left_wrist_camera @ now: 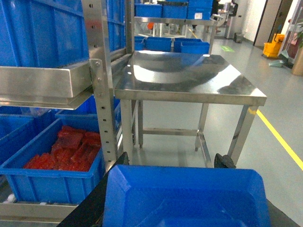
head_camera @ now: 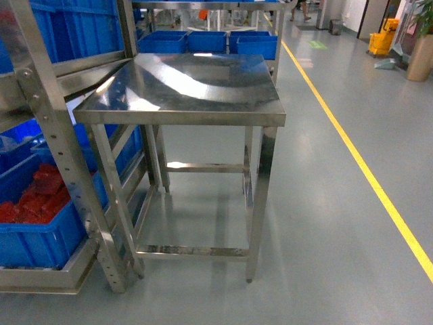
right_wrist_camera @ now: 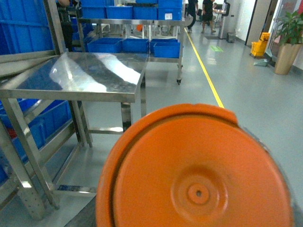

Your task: Sort blue parts and orange caps into right shelf containers

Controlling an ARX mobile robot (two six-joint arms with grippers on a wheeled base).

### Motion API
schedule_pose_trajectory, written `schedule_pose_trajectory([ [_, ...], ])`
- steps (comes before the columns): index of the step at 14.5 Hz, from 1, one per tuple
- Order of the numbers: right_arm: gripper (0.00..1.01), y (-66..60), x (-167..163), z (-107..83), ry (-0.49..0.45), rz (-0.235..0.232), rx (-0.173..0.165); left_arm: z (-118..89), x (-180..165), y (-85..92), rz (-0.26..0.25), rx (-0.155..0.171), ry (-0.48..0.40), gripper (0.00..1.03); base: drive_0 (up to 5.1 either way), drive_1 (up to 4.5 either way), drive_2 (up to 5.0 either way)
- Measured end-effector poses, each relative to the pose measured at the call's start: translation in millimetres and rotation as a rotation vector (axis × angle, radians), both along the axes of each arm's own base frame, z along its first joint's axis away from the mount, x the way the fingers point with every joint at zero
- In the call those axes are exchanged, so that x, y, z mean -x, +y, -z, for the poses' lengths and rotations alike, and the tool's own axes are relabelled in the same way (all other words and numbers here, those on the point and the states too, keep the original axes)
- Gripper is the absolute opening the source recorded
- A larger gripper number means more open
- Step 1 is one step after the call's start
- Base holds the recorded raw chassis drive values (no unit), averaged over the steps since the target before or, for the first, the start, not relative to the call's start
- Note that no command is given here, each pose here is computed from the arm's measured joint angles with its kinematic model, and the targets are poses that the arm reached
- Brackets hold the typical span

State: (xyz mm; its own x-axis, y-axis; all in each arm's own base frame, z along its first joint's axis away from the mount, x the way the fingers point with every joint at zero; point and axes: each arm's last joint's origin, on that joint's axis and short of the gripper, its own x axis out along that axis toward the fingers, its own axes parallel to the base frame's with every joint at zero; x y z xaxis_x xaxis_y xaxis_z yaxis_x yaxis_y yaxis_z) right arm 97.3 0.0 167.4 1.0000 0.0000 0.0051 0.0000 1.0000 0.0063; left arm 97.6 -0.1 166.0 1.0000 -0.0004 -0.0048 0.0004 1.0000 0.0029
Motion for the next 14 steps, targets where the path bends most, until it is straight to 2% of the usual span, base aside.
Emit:
schedule_pose_trajectory([
  [1, 0.46, 0.0, 0.0, 0.8, 0.009, 0.000, 0.000, 0.7, 0.0, 0.0, 0.000, 0.000, 0.008, 0.42, 0.0, 0.00, 0.0],
  [14, 0.46, 0.0, 0.0, 0.6, 0.005, 0.001, 0.000, 0.1, 0.0, 0.0, 0.000, 0.000, 0.001, 0.42, -4.9, 2.56, 2.6],
])
